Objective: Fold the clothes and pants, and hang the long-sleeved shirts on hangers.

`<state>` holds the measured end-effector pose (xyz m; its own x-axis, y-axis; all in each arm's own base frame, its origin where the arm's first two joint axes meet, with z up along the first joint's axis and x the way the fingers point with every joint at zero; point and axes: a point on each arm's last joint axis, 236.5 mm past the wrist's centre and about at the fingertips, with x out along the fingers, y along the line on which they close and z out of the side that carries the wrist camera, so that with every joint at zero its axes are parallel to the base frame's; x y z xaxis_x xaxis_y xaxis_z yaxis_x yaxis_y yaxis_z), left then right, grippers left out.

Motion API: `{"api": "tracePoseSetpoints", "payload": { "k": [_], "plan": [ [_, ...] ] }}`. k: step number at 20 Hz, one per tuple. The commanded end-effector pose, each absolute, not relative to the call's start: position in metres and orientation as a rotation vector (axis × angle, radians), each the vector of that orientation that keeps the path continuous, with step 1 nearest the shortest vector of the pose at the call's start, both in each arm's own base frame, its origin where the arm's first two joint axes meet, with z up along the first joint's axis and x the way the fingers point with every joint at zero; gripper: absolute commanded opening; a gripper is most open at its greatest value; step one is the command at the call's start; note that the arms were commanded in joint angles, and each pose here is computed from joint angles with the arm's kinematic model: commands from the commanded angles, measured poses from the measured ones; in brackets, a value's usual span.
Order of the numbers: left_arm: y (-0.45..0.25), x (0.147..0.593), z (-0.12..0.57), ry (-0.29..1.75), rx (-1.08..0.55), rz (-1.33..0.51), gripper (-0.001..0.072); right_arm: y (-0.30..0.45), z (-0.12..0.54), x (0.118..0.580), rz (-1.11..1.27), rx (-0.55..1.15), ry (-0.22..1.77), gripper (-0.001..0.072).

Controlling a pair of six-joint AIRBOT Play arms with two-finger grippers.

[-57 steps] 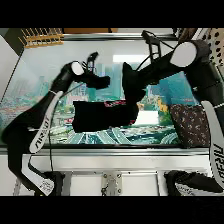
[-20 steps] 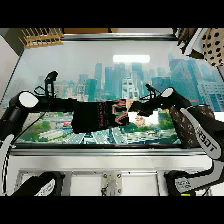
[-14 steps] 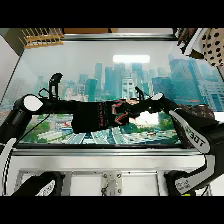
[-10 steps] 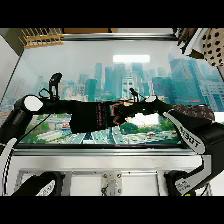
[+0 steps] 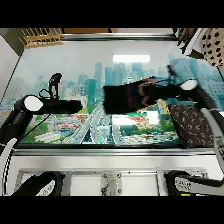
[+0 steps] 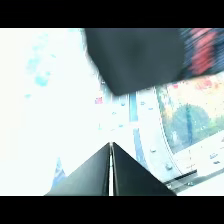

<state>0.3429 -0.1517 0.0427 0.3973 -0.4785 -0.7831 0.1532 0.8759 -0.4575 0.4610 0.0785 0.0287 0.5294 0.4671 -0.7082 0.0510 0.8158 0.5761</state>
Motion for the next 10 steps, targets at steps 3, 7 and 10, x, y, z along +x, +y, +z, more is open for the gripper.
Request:
{"api": "tracePoseSetpoints", "payload": {
  "k": [3, 7, 10],
  "plan": [
    [-0.152, 0.343, 0.043, 1.094, -0.338, -0.409, 0.0008, -0.120, 0.094, 0.405, -0.242, 0.612, 0.834, 0.0011],
    [-0.152, 0.343, 0.043, 1.094, -0.338, -0.409, 0.0008, -0.168, 0.086, 0.343, -0.454, 0.635, 0.881, 0.0011],
    [-0.152, 0.342, 0.042, 1.098, -0.337, -0.410, 0.0008, -0.168, 0.066, 0.310, -0.546, 0.684, 0.925, 0.0011]
  ]
}}
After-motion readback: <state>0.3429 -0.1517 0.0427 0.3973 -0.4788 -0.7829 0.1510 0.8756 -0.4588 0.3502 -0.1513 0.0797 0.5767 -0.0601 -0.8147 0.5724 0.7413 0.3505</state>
